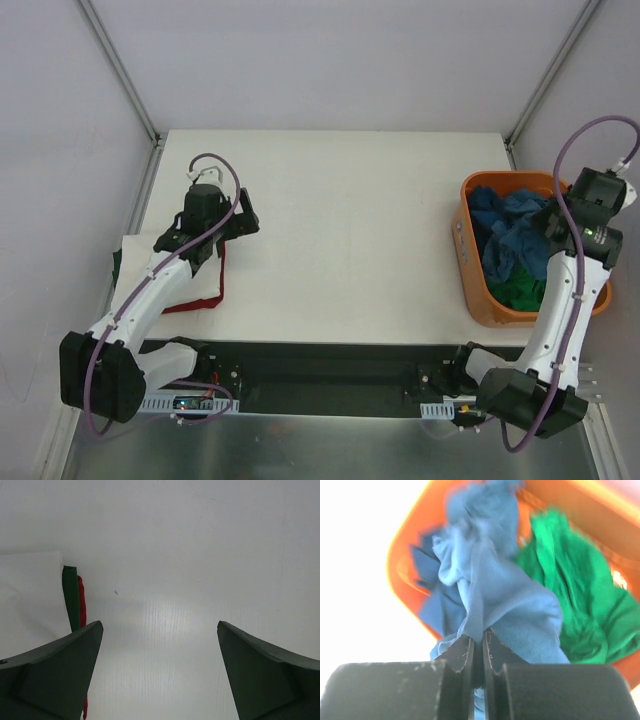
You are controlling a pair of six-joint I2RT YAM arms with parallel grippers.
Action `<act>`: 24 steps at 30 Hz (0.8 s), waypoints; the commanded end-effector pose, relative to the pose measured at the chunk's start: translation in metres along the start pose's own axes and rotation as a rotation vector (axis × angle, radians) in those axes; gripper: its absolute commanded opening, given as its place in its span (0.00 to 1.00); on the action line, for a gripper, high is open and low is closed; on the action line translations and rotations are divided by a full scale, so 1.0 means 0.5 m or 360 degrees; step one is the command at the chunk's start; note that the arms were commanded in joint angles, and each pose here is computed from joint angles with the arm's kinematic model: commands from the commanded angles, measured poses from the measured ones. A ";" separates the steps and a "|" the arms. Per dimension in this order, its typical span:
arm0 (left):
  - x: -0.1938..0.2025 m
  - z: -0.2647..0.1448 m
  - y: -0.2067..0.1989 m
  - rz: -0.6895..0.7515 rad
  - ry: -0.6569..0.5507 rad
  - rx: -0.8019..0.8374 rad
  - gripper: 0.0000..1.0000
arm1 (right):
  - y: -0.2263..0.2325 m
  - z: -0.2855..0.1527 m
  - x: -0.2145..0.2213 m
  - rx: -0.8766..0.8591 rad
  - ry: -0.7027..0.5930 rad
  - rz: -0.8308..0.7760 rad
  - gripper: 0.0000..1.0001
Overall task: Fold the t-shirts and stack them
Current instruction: Grab crumpled tshirt from bin with the right arm, then move the tshirt to the center of the board
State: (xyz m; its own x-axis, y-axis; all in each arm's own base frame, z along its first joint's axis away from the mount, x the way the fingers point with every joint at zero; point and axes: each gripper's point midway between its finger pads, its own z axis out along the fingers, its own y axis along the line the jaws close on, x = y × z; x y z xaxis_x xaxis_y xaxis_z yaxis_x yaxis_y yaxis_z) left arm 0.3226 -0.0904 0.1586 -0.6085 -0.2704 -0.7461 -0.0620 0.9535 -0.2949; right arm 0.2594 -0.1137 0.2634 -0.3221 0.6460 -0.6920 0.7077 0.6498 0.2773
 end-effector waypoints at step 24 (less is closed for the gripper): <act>-0.043 -0.068 -0.009 -0.0052 -0.0336 0.0144 0.99 | 0.563 -0.787 -0.112 -0.2914 -0.0321 -0.0297 0.01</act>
State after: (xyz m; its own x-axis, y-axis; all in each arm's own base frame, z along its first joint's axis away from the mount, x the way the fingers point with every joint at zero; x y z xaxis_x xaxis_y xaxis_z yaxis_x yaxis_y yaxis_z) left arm 0.3076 -0.0876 0.1774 -0.4947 -0.3020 -0.8149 -0.0100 0.9396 -0.3421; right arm 0.2209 0.1459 0.6577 -0.0544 0.6321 -0.7730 -0.7858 0.4505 0.4237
